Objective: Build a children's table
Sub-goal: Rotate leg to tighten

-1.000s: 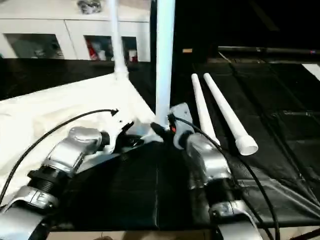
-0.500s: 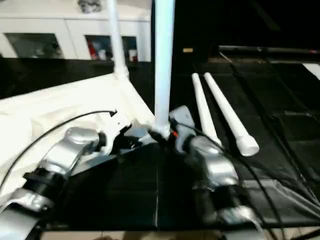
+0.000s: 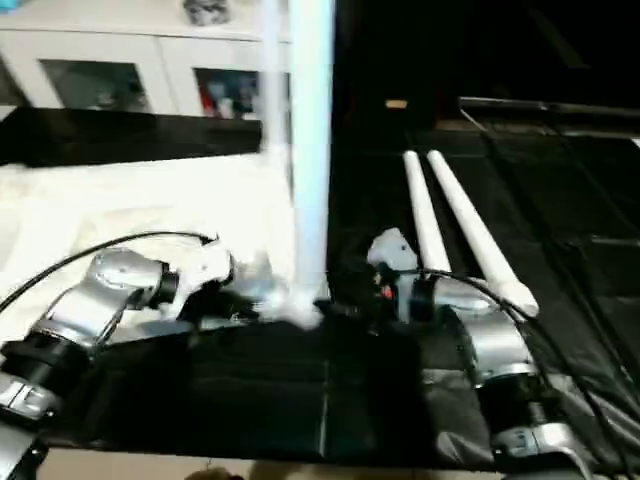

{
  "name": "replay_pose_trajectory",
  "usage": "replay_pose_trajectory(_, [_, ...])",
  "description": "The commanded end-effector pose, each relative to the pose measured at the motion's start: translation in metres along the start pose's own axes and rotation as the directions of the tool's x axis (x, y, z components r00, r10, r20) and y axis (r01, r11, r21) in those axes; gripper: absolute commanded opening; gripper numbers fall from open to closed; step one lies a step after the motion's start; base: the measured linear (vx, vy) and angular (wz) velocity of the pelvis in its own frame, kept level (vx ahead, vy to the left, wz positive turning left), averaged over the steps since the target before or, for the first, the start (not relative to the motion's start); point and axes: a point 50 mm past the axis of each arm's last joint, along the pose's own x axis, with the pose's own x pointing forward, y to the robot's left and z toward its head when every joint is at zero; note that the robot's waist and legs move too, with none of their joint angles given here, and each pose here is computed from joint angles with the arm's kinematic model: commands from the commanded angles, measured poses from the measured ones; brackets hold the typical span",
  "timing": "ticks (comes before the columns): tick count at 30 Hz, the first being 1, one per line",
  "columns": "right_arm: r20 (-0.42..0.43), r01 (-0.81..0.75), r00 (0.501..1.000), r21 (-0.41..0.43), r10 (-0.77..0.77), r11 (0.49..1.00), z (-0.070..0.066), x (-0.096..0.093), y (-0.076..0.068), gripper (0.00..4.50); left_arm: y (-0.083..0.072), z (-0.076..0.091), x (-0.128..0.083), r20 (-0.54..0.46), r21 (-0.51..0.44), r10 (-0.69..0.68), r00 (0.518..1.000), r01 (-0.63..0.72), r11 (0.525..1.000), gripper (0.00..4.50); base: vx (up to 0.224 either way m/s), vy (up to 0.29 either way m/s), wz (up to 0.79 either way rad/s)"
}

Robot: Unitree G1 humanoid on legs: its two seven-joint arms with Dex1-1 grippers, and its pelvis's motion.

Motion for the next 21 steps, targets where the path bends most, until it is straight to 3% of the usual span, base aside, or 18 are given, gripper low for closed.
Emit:
replay_pose_trajectory(1, [-0.031, -0.061, 0.998, -0.060, 0.059, 0.996, 0.004, 0.001, 0.002, 4.46, -0.002, 0.007, 0.004, -0.038, 0.086, -0.078, 0.996, 0.081, 0.993, 0.00, 0.000, 0.000, 0.00])
replay_pose_trajectory(9, [-0.059, -0.181, 0.982, -0.058, 0.178, 0.982, 0.003, 0.006, 0.008, 4.46, -0.007, 0.006, 0.005, -0.069, 0.131, -0.166, 0.984, 0.174, 0.976, 0.00, 0.000, 0.000, 0.00])
replay_pose_trajectory(11, [-0.059, -0.189, 0.981, -0.055, 0.186, 0.980, 0.004, 0.008, 0.008, 4.11, -0.008, 0.006, 0.006, -0.074, 0.140, -0.177, 0.981, 0.186, 0.972, 0.00, 0.000, 0.000, 0.00])
replay_pose_trajectory(14, [-0.065, -0.199, 0.979, -0.051, 0.195, 0.979, 0.003, 0.011, 0.007, 4.05, -0.008, 0.006, 0.006, -0.078, 0.150, -0.185, 0.980, 0.195, 0.969, 0.00, 0.000, 0.000, 0.00])
replay_pose_trajectory(15, [-0.066, -0.201, 0.978, -0.051, 0.198, 0.978, 0.003, 0.011, 0.007, 3.76, -0.008, 0.006, 0.007, -0.079, 0.151, -0.186, 0.979, 0.196, 0.969, 0.00, 0.000, 0.000, 0.00])
replay_pose_trajectory(19, [-0.074, -0.218, 0.974, -0.045, 0.214, 0.975, 0.001, 0.013, 0.008, 3.61, -0.009, 0.006, 0.007, -0.081, 0.156, -0.190, 0.978, 0.201, 0.967, 0.00, 0.000, 0.000, 0.00])
replay_pose_trajectory(21, [-0.076, -0.222, 0.973, -0.044, 0.218, 0.974, 0.001, 0.013, 0.009, 3.30, -0.009, 0.006, 0.007, -0.083, 0.157, -0.191, 0.978, 0.202, 0.967, 0.00, 0.000, 0.000, 0.00])
